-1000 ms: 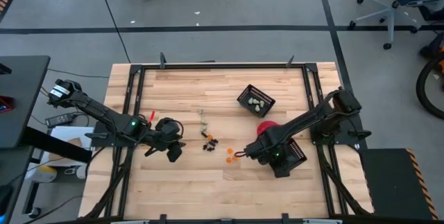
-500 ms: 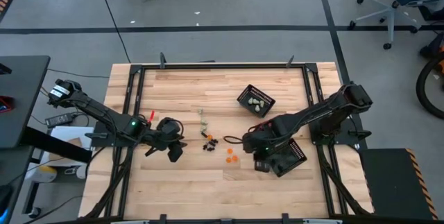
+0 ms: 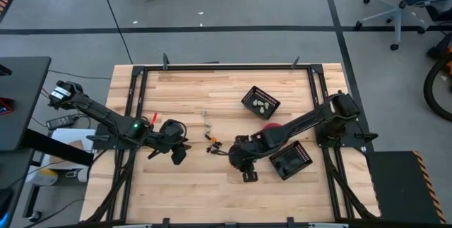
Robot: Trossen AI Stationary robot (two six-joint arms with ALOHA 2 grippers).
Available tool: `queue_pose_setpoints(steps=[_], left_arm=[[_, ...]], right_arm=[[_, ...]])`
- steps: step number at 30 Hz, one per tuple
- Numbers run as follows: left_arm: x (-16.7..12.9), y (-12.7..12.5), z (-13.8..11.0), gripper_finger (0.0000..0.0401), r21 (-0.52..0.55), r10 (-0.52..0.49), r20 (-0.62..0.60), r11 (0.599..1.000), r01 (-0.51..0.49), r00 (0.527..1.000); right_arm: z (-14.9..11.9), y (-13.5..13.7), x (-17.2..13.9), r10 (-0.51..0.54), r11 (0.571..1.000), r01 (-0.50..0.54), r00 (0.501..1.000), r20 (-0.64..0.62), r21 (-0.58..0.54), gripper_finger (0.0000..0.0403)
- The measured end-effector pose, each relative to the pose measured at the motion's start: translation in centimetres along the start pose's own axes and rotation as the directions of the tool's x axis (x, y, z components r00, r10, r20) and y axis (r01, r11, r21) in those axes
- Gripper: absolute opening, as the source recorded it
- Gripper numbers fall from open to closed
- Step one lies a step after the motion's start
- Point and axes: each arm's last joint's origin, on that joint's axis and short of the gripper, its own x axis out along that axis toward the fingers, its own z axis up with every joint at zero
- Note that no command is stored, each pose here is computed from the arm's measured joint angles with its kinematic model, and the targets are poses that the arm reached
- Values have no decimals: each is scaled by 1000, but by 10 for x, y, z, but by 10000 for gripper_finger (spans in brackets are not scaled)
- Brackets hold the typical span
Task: Sort Halloween decoration
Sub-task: Put the orange pumpkin toy into the red bowl
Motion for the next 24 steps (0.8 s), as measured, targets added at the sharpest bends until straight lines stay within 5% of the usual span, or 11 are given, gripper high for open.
queue_pose_setpoints(steps=[11,24], left_arm=[[0,0,0,162,-1,-1,1,1000,1,1000],[0,0,0,162,-2,-4,3,1000,4,1000]], right_arm=[[1,-12,41,-110,983,112,994,22,-144,199],[-10,-14,69,-124,978,114,991,-46,-177,180]])
